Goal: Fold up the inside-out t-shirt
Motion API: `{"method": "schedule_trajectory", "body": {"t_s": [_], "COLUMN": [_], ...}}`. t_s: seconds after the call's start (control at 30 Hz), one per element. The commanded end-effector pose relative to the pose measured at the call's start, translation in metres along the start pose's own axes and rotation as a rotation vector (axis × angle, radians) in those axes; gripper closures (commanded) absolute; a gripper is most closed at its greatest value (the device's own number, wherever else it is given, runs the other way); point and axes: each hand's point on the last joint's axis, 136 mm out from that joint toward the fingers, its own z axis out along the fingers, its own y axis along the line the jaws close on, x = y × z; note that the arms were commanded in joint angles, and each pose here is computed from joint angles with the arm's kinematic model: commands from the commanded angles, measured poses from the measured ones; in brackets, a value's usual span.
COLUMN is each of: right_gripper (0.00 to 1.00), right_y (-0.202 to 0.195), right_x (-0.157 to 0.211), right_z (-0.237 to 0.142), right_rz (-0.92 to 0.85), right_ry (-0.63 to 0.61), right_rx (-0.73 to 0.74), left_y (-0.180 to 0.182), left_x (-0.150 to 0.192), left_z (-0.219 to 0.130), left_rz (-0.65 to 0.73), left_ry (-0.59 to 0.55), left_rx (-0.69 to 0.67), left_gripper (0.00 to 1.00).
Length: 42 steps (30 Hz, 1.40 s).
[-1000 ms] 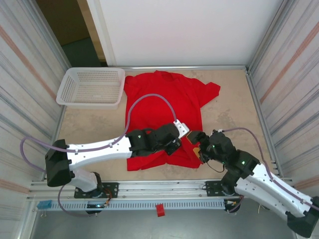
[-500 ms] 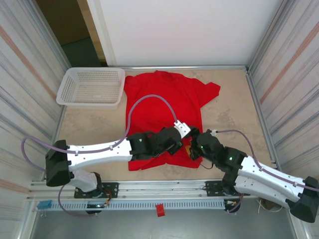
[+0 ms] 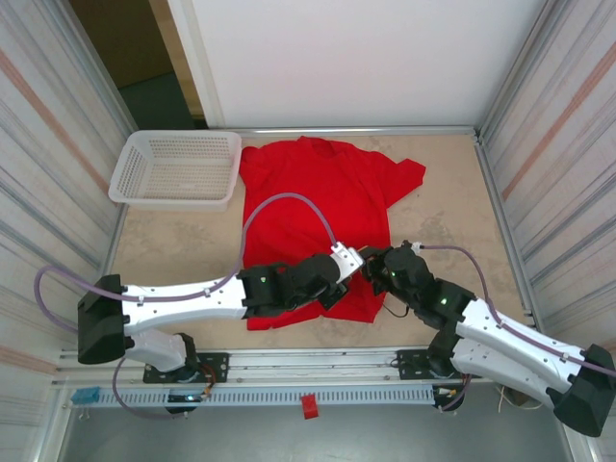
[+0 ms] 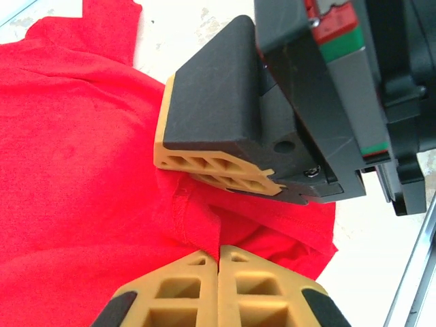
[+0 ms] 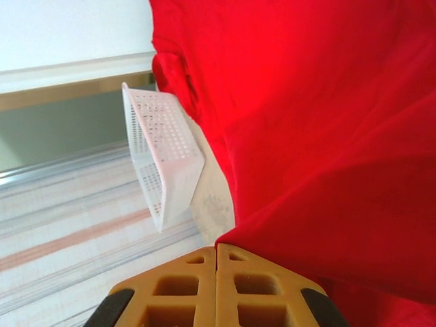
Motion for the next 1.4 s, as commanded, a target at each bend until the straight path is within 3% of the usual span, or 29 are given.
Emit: {"method": "schedule_trajectory", "body": {"t_s": [0.0,0.03,0.1,0.2,0.6,0.83,0.97,1.0,1.07,1.1,1.13,1.17,1.23,1.3,1.37], "right_gripper": [1.00,1.00,1.00,1.00,1.00,1.00,1.00,1.00,1.00,1.00,1.00,1.00,0.61,0.51,0.52], "right_y": [0.010,0.010,0.010,0.009,0.010,0.013,0.013,0.014,0.014,0.013,0.012,0.012,0.010,0.009,0.008], "right_x": [-0.001,-0.001,-0.001,-0.002,-0.001,0.001,0.002,0.002,0.003,0.002,0.002,0.001,0.000,-0.001,0.002], "right_z": [-0.004,-0.005,-0.006,-0.007,-0.011,-0.013,-0.014,-0.014,-0.015,-0.016,-0.017,-0.018,-0.022,-0.030,-0.038], "right_rz": [-0.027,-0.027,-0.033,-0.039,-0.045,-0.048,-0.050,-0.050,-0.051,-0.050,-0.050,-0.050,-0.073,-0.108,-0.158], "right_ry": [0.001,0.000,-0.001,-0.005,-0.003,0.002,0.006,0.006,0.010,0.009,0.008,0.008,0.010,0.012,0.032], "right_rx": [-0.039,-0.039,-0.041,-0.041,-0.046,-0.052,-0.055,-0.057,-0.056,-0.055,-0.051,-0.052,-0.054,-0.063,-0.095], "left_y": [-0.001,0.000,0.004,0.007,-0.002,0.006,0.030,0.035,0.042,0.045,0.049,0.051,0.056,0.058,0.061], "left_x": [-0.004,-0.001,0.007,0.021,0.042,0.047,0.056,0.056,0.050,0.042,0.033,0.024,0.003,-0.013,-0.023], "left_z": [-0.006,-0.005,-0.003,-0.001,0.015,0.043,0.054,0.055,0.055,0.052,0.048,0.045,0.032,0.019,0.007], "left_rz": [0.008,0.009,0.011,0.011,0.023,0.057,0.037,0.033,0.027,0.022,0.018,0.019,-0.005,-0.039,-0.054], "left_ry": [-0.038,-0.033,-0.023,-0.002,0.009,0.044,0.085,0.088,0.080,0.069,0.059,0.052,0.045,0.062,0.098], "left_rx": [0.007,0.000,-0.021,-0.037,-0.058,-0.162,-0.270,-0.284,-0.280,-0.270,-0.261,-0.243,-0.170,-0.079,-0.033], "left_gripper": [1.00,0.94,0.60,0.41,0.28,0.22,0.30,0.39,0.69,0.90,1.00,1.00,1.00,1.00,1.00]}}
